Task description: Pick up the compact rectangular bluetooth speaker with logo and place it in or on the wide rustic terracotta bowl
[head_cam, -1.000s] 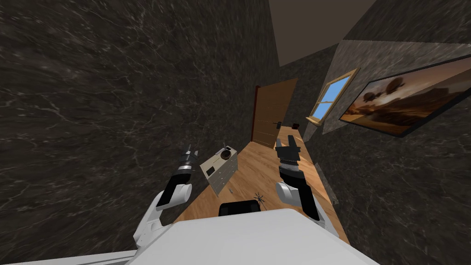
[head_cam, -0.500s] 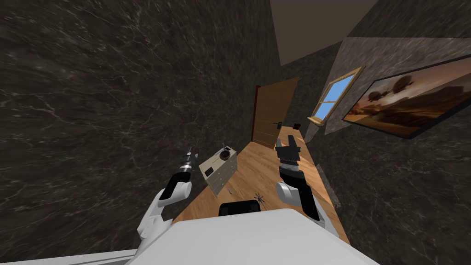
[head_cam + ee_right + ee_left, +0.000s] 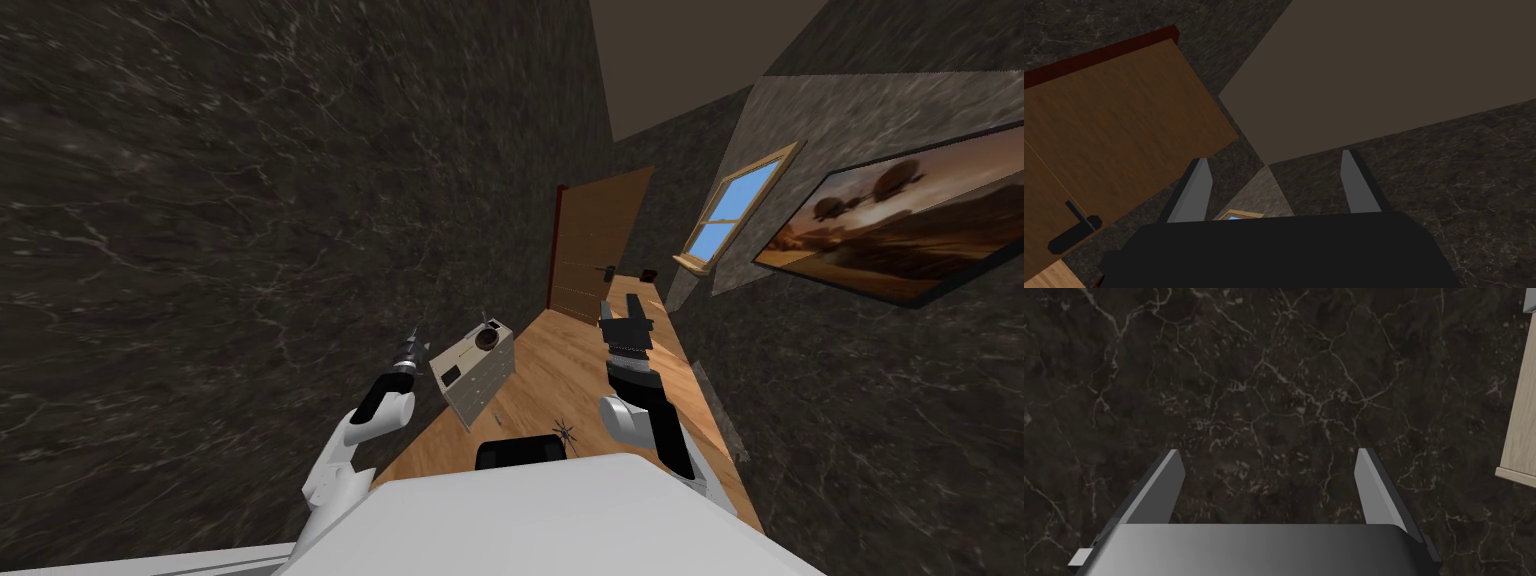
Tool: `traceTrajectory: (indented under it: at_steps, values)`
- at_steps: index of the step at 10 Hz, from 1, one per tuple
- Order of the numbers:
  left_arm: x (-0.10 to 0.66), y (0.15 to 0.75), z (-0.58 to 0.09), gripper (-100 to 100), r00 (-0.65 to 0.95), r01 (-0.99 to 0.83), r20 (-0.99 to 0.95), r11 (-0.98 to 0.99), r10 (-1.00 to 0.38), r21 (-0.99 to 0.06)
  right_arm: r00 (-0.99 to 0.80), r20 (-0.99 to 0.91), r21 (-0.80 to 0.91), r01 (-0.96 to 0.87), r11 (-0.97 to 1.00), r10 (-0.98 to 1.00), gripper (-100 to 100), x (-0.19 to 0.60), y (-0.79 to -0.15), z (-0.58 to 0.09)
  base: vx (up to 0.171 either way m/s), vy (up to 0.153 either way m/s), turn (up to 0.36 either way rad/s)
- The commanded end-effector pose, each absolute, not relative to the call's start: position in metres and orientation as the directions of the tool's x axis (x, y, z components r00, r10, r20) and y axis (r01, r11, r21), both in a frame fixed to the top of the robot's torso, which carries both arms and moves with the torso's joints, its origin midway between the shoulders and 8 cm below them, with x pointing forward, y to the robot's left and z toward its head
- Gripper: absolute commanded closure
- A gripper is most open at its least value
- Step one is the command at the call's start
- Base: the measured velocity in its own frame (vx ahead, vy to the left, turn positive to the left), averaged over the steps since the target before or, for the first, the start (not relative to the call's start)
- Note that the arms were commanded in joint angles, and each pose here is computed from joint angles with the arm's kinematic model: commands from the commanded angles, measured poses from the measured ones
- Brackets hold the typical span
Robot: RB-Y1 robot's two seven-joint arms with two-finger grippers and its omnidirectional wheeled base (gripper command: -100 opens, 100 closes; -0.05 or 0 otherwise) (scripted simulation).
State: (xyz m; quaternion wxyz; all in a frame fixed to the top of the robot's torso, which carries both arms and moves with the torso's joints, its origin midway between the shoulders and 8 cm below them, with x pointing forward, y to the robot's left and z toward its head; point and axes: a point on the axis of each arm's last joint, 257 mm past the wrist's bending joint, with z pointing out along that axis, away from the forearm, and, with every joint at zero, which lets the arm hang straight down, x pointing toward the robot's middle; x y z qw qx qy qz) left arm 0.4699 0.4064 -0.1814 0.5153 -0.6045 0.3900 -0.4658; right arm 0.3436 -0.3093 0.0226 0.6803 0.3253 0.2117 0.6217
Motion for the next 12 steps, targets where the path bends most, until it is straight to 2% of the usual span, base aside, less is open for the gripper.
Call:
traceTrajectory:
  at_steps: [1,6,12]
  values:
    - [0.473,0.412,-0.202,-100,0.283,-0.044,0.170,-0.190,-0.944,-0.981,0.137,0.116,0.706,-0.708,0.015,0.984,0,0.344,-0.309,0.023,0.033,-0.049,0.022]
    - [0.472,0.427,-0.250,-100,0.342,-0.170,0.197,-0.267,-0.919,-0.949,0.137,0.116,0.706,-0.708,0.015,0.984,0,0.344,-0.309,0.023,0.030,-0.031,0.016]
    - [0.461,0.441,-0.322,-100,0.428,-0.348,0.215,-0.380,-0.878,-0.857,0.137,0.116,0.706,-0.708,0.015,0.984,0,0.344,-0.309,0.023,0.044,-0.031,0.022]
